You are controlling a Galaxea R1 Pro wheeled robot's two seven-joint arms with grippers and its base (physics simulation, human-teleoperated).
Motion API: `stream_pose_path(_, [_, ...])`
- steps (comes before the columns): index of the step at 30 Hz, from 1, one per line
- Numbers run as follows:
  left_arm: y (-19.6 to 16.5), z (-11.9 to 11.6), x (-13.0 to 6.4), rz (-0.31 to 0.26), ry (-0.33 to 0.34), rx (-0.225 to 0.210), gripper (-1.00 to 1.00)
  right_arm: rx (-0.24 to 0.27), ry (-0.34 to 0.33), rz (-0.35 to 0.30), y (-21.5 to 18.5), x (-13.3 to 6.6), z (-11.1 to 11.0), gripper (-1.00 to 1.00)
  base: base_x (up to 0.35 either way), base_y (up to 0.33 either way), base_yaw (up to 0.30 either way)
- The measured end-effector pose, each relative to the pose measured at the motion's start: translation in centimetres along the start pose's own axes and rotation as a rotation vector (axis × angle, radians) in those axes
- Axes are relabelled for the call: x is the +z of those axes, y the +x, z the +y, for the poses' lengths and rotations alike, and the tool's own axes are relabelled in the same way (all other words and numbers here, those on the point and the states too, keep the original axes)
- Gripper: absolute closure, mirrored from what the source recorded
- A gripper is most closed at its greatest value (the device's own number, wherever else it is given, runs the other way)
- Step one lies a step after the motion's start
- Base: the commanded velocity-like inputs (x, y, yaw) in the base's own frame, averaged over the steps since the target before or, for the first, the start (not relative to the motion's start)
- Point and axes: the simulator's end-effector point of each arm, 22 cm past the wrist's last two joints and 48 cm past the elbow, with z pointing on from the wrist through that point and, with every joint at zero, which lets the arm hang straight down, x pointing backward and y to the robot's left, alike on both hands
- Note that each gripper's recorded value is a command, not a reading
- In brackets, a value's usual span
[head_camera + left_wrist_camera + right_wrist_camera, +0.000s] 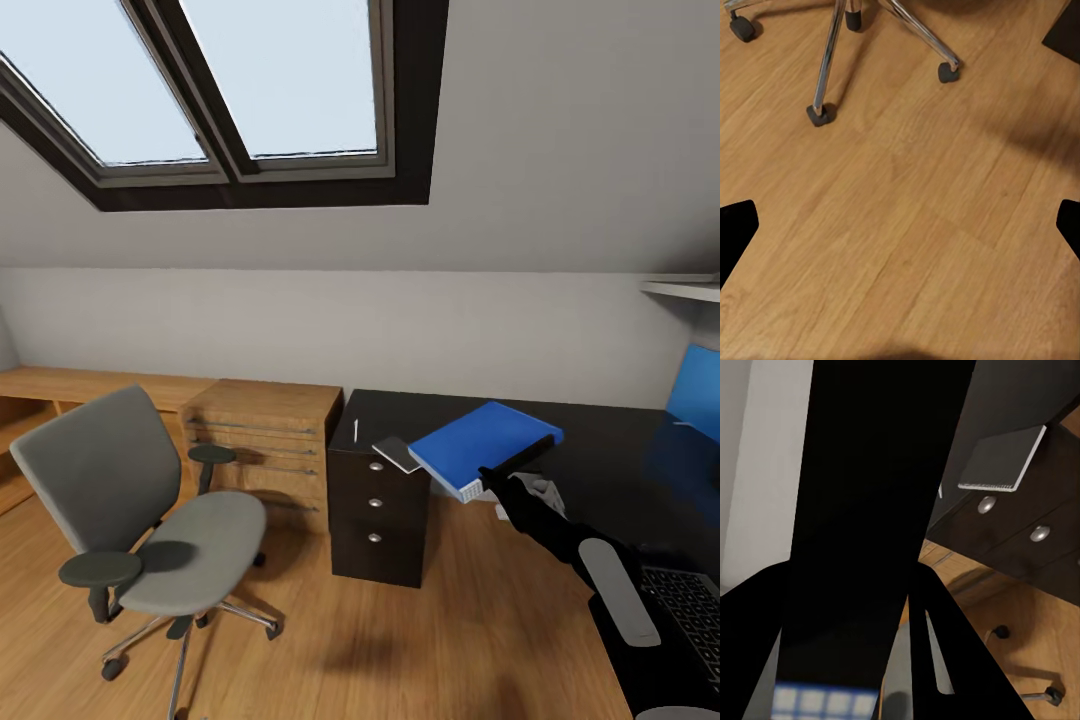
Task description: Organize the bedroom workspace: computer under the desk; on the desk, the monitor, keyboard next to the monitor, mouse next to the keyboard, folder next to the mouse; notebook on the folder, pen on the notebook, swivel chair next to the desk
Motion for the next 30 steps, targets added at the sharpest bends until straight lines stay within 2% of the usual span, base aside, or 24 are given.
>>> stream_pose_path(18, [0.44, 0.07, -0.04, 0.009, -0.002, 0.0, -1.0, 0.011, 0.011, 0.009, 0.49, 0.17, -0.64, 1.0, 0.0, 0.0, -0.006])
stream_pose_path(24, [0.38, -0.08, -0.06, 0.008, 0.002, -0.002, -1.0, 0.013, 0.011, 0.009, 0.47, 0.12, -0.66, 1.0, 0.031, 0.171, -0.262])
stream_pose_path(30, [0.3, -0.12, -0.07, 0.006, 0.003, -0.002, -1.0, 0.011, 0.01, 0.007, 0.4, 0.08, -0.58, 1.0, 0.01, 0.034, -0.283])
